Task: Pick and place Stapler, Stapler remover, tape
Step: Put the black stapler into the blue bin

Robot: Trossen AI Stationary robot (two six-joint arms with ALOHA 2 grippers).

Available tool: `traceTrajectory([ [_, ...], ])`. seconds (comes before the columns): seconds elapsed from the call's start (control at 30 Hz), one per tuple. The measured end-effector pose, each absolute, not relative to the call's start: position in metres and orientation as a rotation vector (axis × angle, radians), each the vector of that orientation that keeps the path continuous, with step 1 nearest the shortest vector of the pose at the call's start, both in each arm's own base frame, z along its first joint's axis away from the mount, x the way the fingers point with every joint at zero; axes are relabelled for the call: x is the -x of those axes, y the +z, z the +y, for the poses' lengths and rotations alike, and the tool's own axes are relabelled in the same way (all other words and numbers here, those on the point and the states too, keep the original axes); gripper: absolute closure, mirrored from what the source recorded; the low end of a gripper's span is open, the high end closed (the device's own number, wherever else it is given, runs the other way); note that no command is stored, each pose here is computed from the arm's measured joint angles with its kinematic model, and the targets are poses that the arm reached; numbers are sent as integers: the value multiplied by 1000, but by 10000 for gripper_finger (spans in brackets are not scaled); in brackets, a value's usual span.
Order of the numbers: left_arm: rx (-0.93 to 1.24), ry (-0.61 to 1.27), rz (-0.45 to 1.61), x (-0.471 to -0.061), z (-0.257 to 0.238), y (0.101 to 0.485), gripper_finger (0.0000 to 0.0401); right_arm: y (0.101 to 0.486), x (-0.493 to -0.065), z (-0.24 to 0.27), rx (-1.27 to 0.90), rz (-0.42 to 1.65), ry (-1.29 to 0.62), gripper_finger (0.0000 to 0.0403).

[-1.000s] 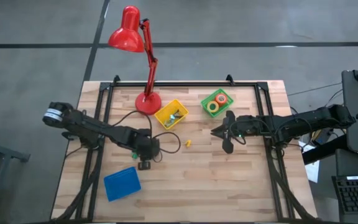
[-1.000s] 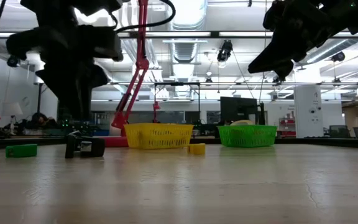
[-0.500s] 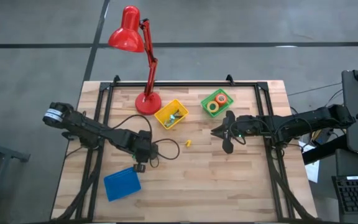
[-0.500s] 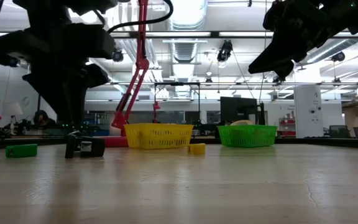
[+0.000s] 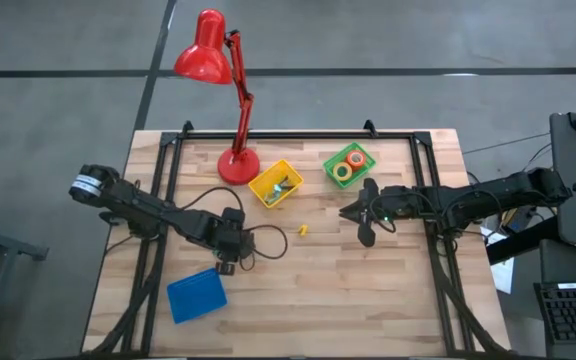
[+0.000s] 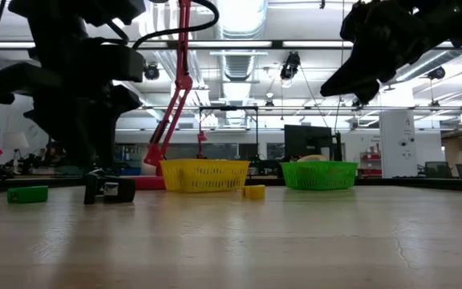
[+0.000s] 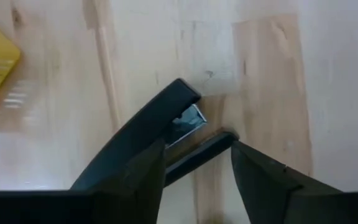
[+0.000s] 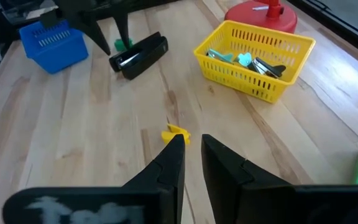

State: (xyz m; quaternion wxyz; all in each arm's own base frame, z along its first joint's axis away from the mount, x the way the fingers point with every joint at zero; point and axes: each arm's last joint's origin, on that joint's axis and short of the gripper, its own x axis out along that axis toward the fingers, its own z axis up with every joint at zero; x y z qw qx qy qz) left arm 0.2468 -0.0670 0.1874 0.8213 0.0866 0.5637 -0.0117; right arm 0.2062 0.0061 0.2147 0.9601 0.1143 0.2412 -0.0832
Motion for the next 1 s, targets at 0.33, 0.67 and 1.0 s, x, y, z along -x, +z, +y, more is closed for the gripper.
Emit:
traceTrajectory([
  [0.33,-258,-76,1206,-245,-66,183,215,214,-206,6,-231,490,-169,353],
  [0.67,-265,-74,1226,-237,-64,167,216,215,-206,6,-229,483,-167,353],
  [1.0,-259,-76,1208,-238,-65,166,216,216,-207,6,-228,464,-164,353],
])
